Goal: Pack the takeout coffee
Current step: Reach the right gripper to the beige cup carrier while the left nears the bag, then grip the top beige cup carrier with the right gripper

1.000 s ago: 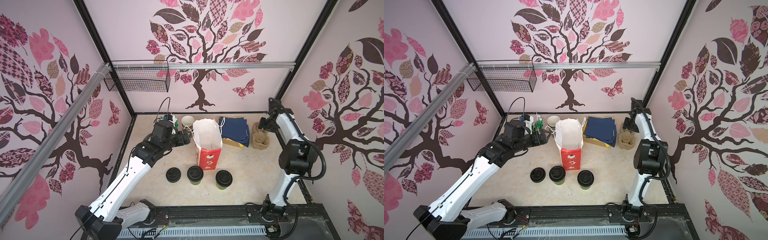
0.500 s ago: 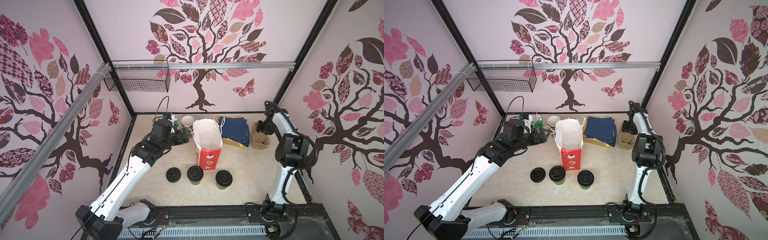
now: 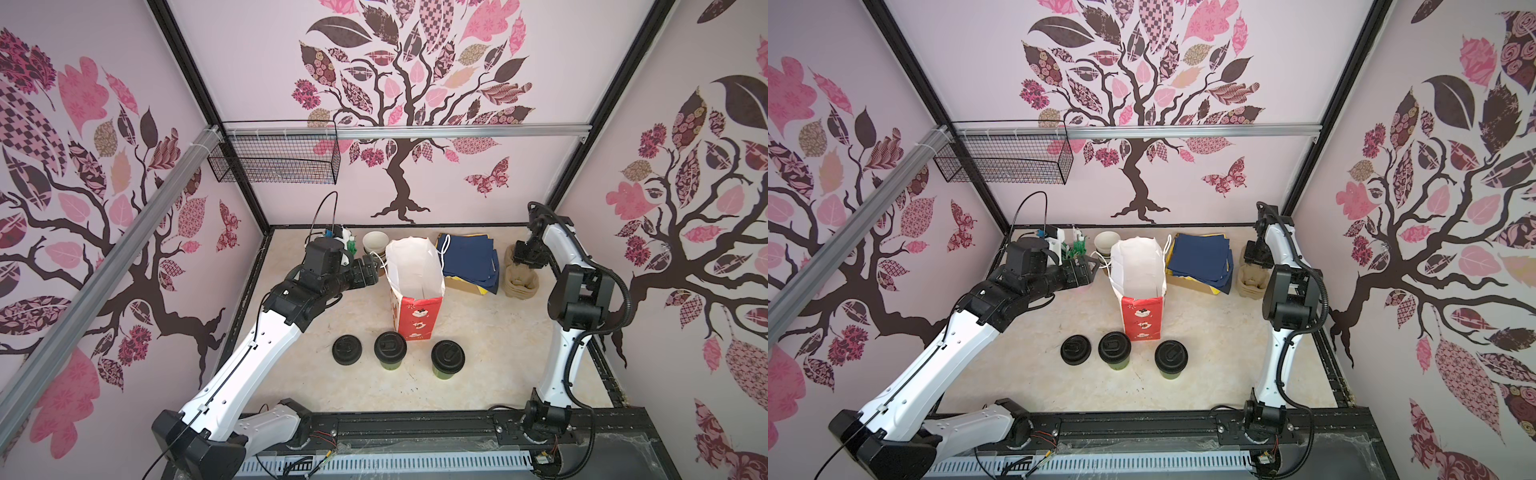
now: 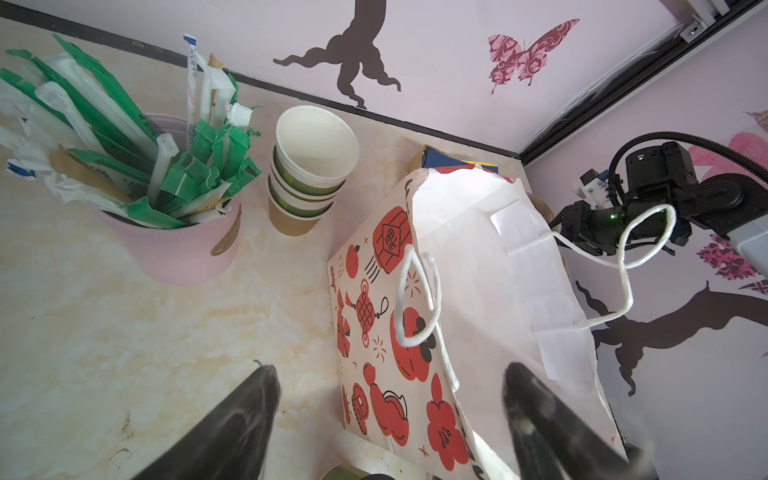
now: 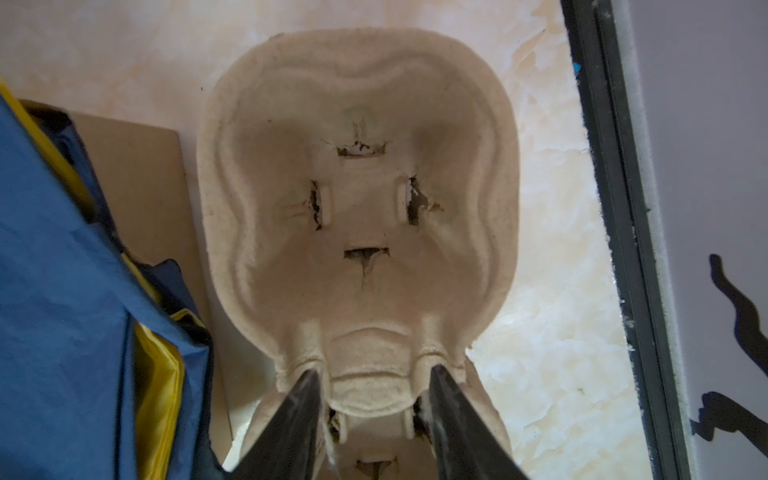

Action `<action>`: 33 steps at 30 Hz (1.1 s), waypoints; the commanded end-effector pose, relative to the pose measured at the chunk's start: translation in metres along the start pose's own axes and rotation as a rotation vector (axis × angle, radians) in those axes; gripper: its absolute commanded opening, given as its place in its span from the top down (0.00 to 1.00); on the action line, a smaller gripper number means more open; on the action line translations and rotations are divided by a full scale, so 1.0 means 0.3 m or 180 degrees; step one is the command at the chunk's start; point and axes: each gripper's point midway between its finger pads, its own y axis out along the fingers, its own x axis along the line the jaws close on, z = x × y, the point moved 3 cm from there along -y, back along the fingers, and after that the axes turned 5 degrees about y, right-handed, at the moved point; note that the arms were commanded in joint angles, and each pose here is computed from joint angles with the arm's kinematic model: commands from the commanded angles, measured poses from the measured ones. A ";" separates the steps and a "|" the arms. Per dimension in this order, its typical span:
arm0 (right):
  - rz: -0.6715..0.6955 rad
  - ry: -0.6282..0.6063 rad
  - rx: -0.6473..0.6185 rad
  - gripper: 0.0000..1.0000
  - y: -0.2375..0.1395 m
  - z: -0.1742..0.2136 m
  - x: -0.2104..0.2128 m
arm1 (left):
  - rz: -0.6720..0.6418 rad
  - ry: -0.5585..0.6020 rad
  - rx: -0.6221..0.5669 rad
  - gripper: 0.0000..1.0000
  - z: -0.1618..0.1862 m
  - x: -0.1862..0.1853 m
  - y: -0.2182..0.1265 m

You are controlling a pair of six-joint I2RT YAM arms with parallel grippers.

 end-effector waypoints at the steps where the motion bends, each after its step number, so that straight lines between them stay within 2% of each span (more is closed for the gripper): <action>1: 0.0063 0.0029 0.0107 0.54 0.039 0.007 -0.003 | 0.0042 0.0018 -0.0165 0.13 -0.060 -0.019 -0.022; 20: 0.0060 0.0056 0.0234 0.54 0.078 0.033 -0.001 | 0.0040 -0.0003 -0.0163 0.13 -0.060 -0.017 -0.022; 33: 0.0068 0.0084 0.0153 0.66 0.039 0.010 -0.003 | 0.0031 -0.0003 -0.0178 0.13 -0.063 -0.016 -0.020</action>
